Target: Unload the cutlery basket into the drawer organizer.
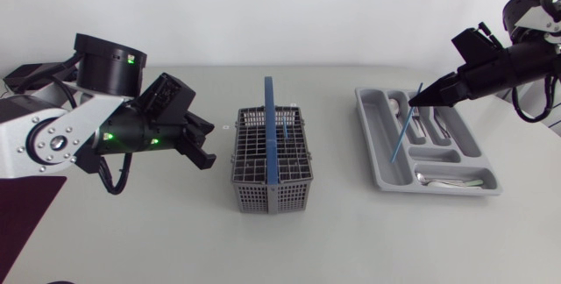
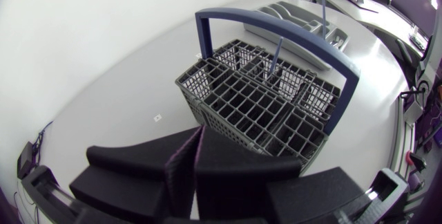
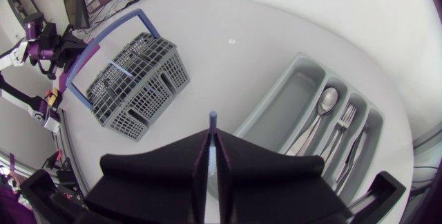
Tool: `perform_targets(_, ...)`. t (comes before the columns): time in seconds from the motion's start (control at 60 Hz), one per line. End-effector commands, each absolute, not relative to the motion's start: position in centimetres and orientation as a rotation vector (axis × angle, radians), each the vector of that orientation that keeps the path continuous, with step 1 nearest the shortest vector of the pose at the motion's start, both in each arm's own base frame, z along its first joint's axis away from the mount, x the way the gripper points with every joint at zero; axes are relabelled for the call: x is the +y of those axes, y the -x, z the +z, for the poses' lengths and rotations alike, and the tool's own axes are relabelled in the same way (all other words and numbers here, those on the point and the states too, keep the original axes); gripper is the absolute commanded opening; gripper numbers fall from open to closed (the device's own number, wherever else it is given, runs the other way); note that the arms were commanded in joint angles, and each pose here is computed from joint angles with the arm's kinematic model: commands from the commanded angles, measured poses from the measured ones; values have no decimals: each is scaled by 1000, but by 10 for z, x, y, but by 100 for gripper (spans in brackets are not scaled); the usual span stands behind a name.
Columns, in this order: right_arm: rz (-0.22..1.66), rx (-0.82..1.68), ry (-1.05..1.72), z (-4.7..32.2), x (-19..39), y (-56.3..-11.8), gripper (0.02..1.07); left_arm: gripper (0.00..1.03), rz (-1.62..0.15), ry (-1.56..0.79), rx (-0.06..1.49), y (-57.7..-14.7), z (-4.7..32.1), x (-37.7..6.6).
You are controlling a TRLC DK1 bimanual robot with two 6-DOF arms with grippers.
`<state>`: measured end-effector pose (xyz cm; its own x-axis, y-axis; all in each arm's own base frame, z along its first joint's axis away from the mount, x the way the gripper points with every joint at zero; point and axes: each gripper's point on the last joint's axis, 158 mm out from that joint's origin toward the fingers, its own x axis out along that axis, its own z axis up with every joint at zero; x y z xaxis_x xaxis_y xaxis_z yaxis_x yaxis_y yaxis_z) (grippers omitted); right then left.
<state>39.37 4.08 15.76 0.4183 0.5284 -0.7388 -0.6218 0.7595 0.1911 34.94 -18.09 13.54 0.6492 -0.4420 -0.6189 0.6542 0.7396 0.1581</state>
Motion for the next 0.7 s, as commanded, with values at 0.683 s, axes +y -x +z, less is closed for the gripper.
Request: perform_targets(0.683, 667, 1007, -53, 50, 23, -472, 8, 25, -669, -415, 592, -343, 129, -185)
